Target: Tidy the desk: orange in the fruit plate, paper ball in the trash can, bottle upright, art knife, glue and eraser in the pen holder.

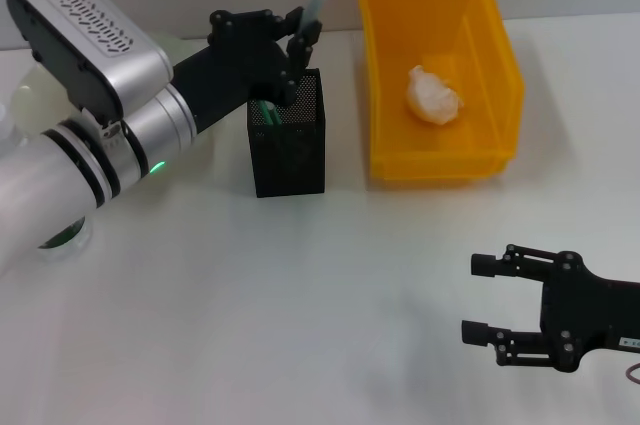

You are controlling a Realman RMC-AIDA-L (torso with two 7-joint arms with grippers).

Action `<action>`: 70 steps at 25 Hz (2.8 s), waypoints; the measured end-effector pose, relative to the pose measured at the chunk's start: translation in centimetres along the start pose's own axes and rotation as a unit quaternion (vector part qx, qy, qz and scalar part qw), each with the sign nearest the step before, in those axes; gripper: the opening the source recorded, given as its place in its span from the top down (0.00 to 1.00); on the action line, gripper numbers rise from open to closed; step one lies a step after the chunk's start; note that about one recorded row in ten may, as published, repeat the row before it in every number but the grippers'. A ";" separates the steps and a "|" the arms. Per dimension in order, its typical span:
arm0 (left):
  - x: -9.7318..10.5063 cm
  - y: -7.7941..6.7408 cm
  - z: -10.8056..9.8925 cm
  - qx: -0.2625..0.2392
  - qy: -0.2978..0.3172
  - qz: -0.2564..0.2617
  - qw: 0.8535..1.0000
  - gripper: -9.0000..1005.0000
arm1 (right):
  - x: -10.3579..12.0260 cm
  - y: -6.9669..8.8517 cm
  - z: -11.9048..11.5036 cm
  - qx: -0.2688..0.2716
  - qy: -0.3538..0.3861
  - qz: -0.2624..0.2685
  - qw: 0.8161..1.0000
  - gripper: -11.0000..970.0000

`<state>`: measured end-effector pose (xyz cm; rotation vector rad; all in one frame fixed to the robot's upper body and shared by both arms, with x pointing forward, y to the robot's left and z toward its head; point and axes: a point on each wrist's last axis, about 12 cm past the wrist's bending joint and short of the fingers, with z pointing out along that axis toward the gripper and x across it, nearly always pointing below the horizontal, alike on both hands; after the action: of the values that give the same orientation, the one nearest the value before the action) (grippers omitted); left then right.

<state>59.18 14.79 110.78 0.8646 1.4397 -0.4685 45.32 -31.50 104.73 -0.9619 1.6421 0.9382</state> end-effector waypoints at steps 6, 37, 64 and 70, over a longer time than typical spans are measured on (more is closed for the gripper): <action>0.9 0.1 -0.6 -0.018 0.002 0.000 1.000 0.84 | -0.1 0.0 0.0 -0.003 -0.003 0.000 1.000 0.20; 4.9 -4.0 -10.6 0.212 -0.012 -0.082 0.974 0.19 | -0.1 2.0 -3.2 0.040 -0.102 0.020 0.994 0.20; 7.4 -5.0 -13.1 0.244 0.040 -0.116 0.962 0.19 | 1.0 1.4 0.8 -0.001 -0.031 -0.007 0.999 0.20; 7.4 -4.9 -13.2 0.242 0.038 -0.112 0.963 0.19 | 0.7 1.0 1.2 0.000 -0.033 -0.012 0.999 0.20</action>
<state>47.69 23.21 103.61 1.1181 1.5256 -0.9974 44.67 -30.18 103.88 -0.9405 1.5720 0.9436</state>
